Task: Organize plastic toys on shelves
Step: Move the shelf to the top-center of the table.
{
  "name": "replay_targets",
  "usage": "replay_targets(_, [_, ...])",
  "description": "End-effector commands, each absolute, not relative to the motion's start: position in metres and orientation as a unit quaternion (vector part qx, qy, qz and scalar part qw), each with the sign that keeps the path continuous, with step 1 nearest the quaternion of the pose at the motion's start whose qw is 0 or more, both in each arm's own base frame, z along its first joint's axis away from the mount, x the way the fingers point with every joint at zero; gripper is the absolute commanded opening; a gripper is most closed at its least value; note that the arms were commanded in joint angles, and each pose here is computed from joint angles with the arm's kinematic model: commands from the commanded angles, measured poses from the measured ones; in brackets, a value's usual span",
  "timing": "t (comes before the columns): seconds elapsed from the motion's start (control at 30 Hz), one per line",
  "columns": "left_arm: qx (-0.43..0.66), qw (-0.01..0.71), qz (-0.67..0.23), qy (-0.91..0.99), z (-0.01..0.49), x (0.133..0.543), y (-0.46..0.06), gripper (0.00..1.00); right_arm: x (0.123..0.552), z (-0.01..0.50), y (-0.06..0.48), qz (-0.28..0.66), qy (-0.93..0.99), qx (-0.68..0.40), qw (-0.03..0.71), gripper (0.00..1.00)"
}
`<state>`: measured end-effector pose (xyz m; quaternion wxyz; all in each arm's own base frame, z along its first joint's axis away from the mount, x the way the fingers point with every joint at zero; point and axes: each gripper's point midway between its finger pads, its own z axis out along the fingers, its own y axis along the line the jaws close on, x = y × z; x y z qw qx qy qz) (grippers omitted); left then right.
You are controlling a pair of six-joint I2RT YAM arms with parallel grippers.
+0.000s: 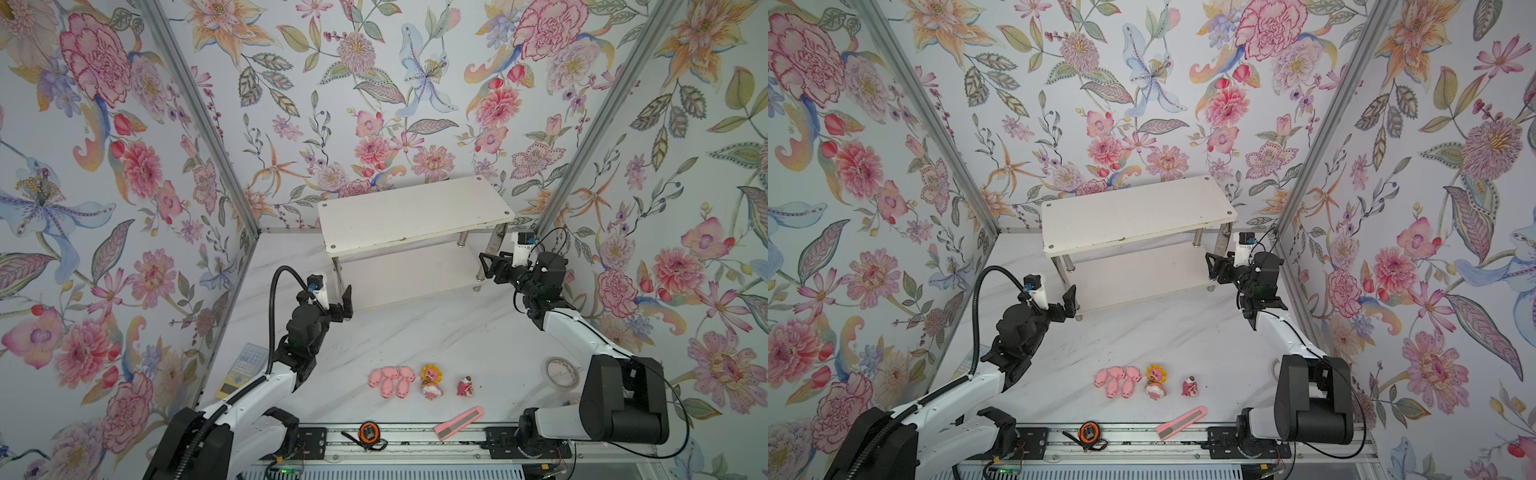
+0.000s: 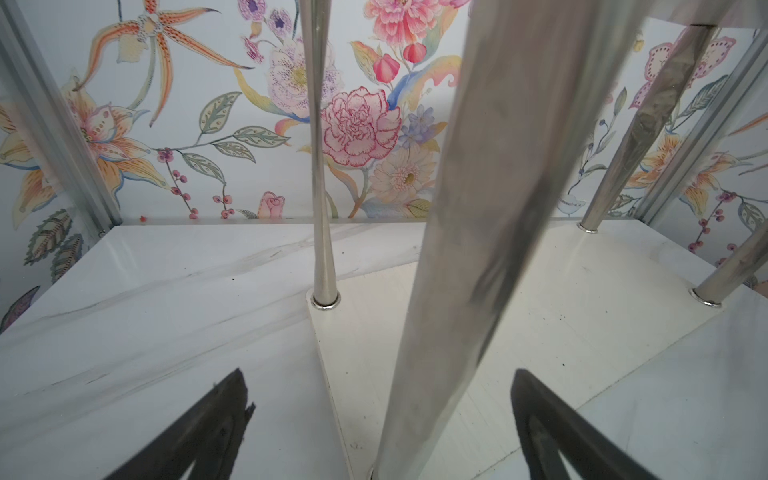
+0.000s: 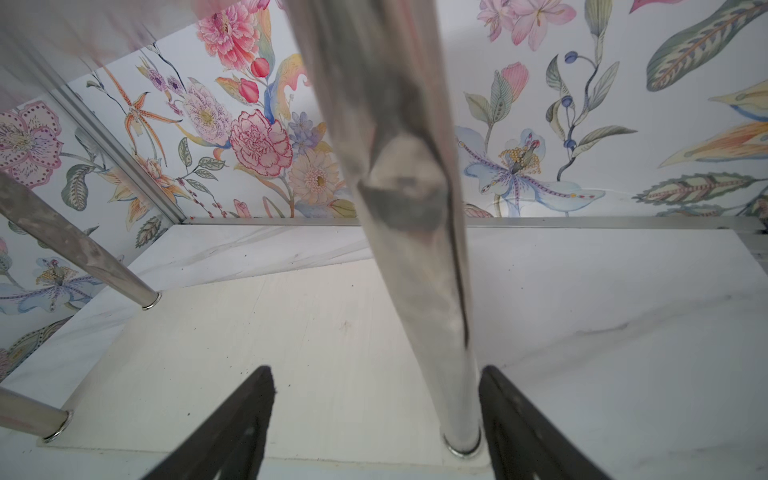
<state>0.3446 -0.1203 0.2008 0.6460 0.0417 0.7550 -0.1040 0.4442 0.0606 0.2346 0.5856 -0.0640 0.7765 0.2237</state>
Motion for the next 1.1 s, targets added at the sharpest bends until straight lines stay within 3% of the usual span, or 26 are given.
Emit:
replay_targets(0.0, [0.035, 0.677, -0.095, 0.729, 0.228, 0.353, -0.124, 0.99, 0.454, 0.249, 0.061, 0.254, 0.755, -0.085, 0.599, 0.73])
replay_targets(0.3, [0.032, 0.692, -0.051, 0.719, 0.248, 0.383, -0.126, 0.99, 0.466, 0.261, 0.081, 0.296, 0.738, -0.118, 0.595, 0.44])
replay_targets(0.5, [0.023, 0.699, -0.031, 0.714, 0.26, 0.406, -0.13, 0.98, 0.46, 0.259, 0.094, 0.302, 0.738, -0.129, 0.59, 0.3])
replay_targets(0.7, [0.014, 0.702, -0.016, 0.711, 0.268, 0.432, -0.134, 0.99, 0.44, 0.256, 0.112, 0.296, 0.737, -0.132, 0.593, 0.22])
replay_targets(1.07, [-0.02, 0.71, -0.003, 0.704, 0.278, 0.457, -0.106, 0.99, 0.395, 0.252, 0.135, 0.291, 0.736, -0.107, 0.602, 0.18])
